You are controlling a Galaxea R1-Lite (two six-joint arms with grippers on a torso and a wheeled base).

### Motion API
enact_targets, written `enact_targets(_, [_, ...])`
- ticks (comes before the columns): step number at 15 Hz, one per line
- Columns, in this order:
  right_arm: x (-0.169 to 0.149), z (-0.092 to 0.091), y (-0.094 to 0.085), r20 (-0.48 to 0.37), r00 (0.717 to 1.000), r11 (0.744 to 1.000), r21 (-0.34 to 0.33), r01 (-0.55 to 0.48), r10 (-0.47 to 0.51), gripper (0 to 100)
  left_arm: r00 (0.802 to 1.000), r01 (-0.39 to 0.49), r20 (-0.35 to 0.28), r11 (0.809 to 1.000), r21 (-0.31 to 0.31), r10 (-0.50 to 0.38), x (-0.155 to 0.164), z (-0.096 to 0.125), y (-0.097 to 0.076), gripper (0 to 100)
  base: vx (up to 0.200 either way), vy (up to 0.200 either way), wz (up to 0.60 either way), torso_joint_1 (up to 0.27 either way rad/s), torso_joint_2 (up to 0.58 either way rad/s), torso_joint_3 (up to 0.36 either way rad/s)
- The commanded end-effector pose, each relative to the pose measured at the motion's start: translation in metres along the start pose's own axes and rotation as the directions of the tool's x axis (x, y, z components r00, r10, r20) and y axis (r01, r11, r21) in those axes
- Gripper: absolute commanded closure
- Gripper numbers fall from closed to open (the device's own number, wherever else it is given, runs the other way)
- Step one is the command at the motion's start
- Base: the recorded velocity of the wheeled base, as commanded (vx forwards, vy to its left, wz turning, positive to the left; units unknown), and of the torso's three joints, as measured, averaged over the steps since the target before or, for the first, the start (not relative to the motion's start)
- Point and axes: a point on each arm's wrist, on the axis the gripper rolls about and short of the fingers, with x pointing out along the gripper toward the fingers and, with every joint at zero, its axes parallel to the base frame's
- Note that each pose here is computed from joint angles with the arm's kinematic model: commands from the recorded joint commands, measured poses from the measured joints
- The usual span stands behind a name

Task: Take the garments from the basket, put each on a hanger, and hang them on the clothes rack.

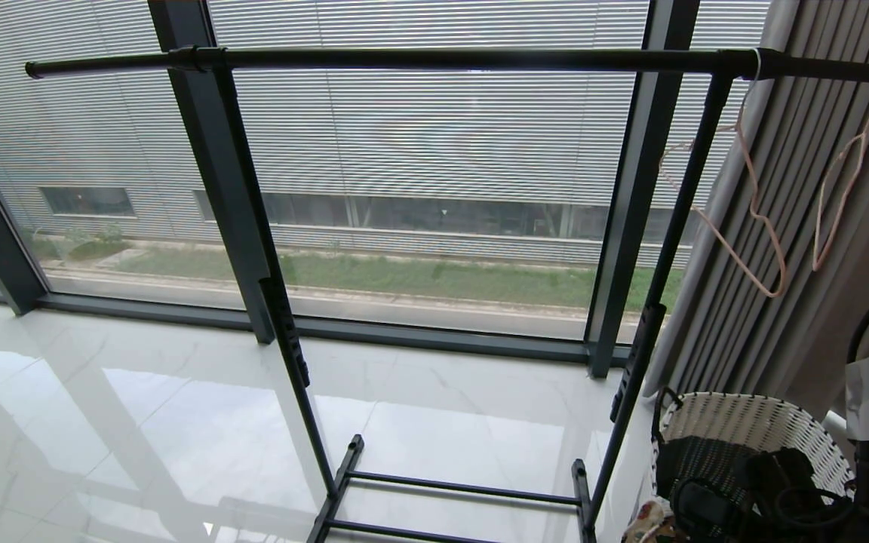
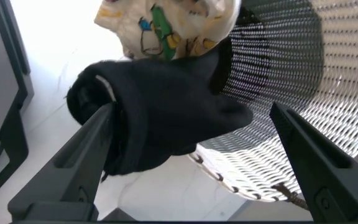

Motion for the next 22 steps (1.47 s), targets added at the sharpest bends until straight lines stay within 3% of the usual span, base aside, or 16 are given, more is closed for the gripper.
enact_targets(1, [0.007,0.003,-0.002,0.014,1.0,1.0,0.002,0.012,-0.012,0,1.0,0.0,0.0,1.0,0.0,0.0,0.0,0.0,0.0,0,0.0,0.0,0.0,0.0,0.0,0.0])
enact_targets(16, [0.017,-0.001,0.001,-0.034,0.996,0.996,0.026,0.088,-0.087,0,1.0,0.0,0.0,1.0,0.0,0.0,0.0,0.0,0.0,0,0.0,0.0,0.0,0.0,0.0,0.0])
enact_targets(17, [0.018,-0.002,0.001,-0.036,0.996,0.996,0.035,0.087,-0.086,100,1.0,0.0,0.0,1.0,0.0,0.0,0.0,0.0,0.0,0,0.0,0.0,0.0,0.0,0.0,0.0])
enact_targets(22, [0.017,-0.002,0.001,-0.035,0.996,0.996,0.036,0.086,-0.084,100,1.0,0.0,0.0,1.0,0.0,0.0,0.0,0.0,0.0,0,0.0,0.0,0.0,0.0,0.0,0.0])
